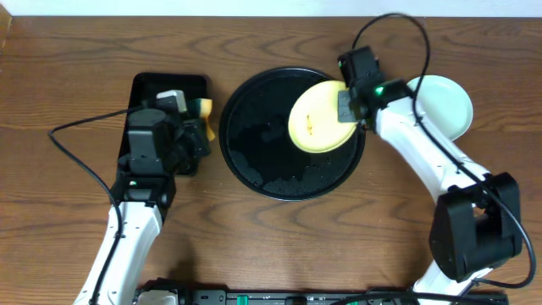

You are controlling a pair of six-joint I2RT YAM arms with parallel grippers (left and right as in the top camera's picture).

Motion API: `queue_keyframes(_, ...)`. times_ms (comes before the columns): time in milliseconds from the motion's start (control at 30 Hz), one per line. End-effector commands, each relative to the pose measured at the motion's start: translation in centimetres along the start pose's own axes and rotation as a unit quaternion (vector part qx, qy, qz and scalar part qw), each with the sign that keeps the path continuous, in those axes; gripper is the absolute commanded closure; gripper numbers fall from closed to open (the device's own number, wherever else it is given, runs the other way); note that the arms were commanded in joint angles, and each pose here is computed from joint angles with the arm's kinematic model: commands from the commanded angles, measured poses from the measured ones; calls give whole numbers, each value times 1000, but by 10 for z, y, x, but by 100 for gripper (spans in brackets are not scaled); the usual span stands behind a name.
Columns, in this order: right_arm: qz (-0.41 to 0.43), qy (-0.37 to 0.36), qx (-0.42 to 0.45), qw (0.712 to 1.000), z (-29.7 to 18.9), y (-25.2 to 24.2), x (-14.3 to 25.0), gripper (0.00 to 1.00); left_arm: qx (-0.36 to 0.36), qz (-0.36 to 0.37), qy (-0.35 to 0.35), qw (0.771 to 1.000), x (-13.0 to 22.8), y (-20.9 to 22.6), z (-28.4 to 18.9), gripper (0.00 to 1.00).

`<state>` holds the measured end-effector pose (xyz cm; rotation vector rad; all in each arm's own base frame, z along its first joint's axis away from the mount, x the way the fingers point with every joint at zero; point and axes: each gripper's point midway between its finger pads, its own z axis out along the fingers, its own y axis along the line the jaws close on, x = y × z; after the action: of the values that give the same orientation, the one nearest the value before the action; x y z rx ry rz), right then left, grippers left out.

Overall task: Clean dirty plates on tray and stack at the side
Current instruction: 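Move right gripper to the yellow plate and grasp its rim, then bring the sponge from the small tray over the yellow plate with left gripper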

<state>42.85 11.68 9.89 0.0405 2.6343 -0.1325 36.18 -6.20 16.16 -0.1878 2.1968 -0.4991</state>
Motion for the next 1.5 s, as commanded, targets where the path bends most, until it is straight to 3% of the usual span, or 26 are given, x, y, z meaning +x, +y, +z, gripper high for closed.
queue_keyframes(0,9,0,-10,1000,10,19,17,99,30,25,-6,999,-2,-24,3,92)
queue_keyframes(200,1,-36,-37,999,29,43,32,99,97,70,-29,992,-2,-79,3,92)
queue_keyframes(333,38,-48,-35,998,43,37,43,99,117,83,-18,989,8,-96,3,92)
queue_keyframes(633,52,-46,-39,997,54,35,61,99,128,113,37,985,48,-108,36,92)
queue_keyframes(1100,45,-35,-36,998,54,36,68,99,151,137,64,977,88,-125,79,92)
queue_keyframes(1300,44,-33,-35,998,54,36,69,99,101,163,53,980,95,-117,90,92)
queue_keyframes(1467,43,-31,-34,998,54,35,70,99,102,163,46,980,95,-117,98,92)
